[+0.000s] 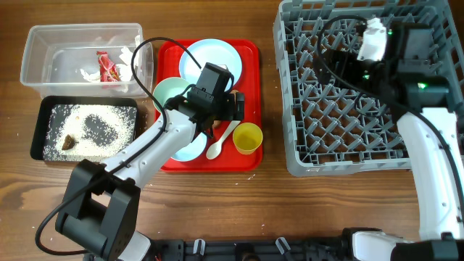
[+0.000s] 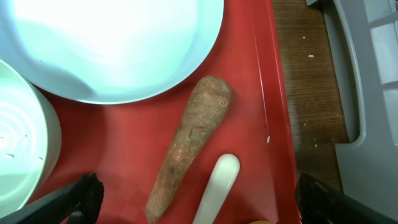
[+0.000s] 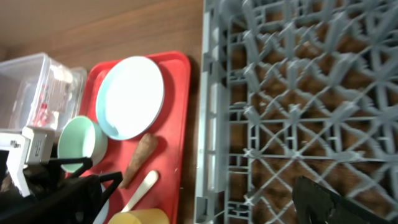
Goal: Sort waste into correct bins and load items into the dishwasher rack
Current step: 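Grasp the carrot scrap with the left gripper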
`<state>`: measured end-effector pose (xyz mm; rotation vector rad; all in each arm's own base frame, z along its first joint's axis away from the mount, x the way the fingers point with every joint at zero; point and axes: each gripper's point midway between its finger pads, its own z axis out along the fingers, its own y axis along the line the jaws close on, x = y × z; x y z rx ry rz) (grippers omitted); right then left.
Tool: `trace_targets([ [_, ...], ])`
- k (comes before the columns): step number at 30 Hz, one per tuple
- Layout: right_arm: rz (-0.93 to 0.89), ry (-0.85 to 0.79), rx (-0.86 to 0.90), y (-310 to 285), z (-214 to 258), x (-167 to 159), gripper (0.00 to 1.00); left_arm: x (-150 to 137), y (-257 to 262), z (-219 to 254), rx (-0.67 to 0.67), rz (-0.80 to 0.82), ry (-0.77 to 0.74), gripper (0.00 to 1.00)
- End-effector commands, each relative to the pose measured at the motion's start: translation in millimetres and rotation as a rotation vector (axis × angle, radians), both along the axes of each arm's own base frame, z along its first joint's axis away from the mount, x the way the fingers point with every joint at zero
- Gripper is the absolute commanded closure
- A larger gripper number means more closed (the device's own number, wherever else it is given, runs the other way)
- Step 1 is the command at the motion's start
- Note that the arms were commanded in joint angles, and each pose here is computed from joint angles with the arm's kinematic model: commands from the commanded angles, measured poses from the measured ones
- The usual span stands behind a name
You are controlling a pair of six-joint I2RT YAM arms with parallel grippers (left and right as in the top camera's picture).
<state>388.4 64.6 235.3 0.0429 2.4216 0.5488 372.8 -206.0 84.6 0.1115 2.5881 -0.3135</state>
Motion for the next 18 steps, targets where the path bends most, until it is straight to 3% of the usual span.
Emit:
trace_targets([
  [1,0.037,0.026,0.042,14.8,-5.6,3.8,0.00,0.0,-0.3,-0.9,0.008,-0.001,-0.004,0.00],
  [18,0.039,0.030,0.041,15.2,-7.6,4.6,0.00,0.0,-0.3,-0.9,0.008,0.000,-0.004,0.00],
])
